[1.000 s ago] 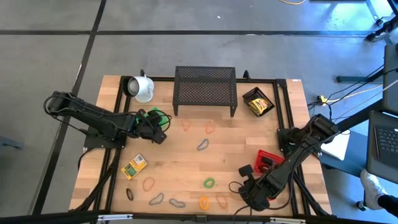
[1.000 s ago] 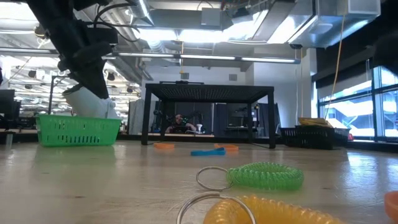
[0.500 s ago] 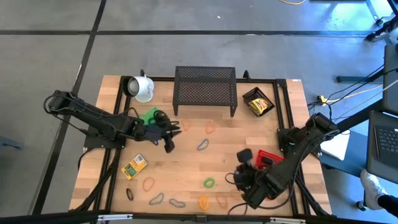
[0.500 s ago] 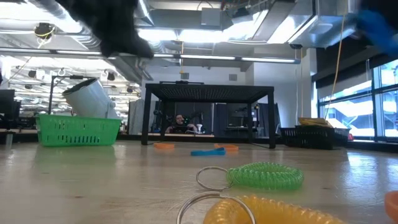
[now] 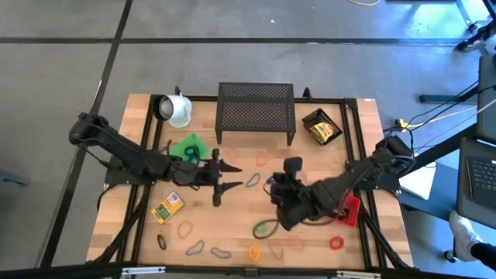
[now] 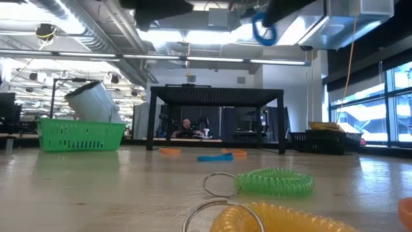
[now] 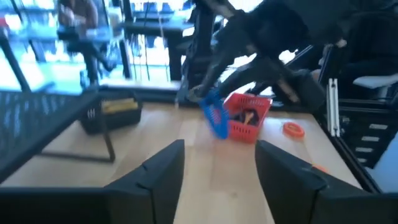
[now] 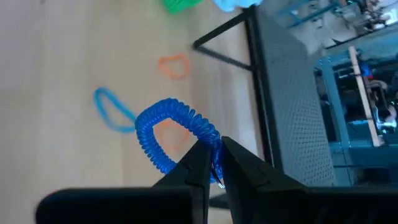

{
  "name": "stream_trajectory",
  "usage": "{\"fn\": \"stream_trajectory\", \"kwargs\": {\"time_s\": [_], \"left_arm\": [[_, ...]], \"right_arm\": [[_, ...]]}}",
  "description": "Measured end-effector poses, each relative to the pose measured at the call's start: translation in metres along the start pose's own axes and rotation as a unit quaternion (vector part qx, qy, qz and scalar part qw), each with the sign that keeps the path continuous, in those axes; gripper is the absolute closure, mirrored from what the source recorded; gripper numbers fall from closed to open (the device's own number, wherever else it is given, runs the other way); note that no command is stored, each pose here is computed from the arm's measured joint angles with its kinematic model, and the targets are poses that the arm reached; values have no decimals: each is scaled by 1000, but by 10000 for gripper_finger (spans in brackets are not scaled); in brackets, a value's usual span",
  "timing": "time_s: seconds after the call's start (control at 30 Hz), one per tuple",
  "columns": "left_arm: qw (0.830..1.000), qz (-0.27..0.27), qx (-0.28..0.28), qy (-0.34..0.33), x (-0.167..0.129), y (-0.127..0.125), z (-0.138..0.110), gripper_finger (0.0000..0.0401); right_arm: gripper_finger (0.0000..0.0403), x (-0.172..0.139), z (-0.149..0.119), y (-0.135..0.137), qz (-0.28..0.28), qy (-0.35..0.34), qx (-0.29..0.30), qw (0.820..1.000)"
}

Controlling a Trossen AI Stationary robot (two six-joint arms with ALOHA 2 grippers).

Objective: Pick & Place Office Desk Supplies
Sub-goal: Put the blue spring keychain into the green bin

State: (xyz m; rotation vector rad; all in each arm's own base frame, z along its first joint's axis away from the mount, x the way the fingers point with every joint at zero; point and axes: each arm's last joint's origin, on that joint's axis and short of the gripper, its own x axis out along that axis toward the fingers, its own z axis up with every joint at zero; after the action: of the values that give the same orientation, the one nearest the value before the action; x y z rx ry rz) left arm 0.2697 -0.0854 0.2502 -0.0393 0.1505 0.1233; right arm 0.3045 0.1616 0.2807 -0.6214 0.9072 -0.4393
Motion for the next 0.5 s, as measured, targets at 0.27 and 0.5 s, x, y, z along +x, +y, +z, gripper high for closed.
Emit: {"fn": "stream_trajectory", "kwargs": {"time_s": [0.27,0.5], "left_arm": [[997,33,41,-56,29,-1,-14,192],[997,57,27,-55,44,11,-24,191]], "right_arm": [[370,21,23,-15,-17,-47,-12,999],[370,28,34,-22,-27,-74,-29,997]]}}
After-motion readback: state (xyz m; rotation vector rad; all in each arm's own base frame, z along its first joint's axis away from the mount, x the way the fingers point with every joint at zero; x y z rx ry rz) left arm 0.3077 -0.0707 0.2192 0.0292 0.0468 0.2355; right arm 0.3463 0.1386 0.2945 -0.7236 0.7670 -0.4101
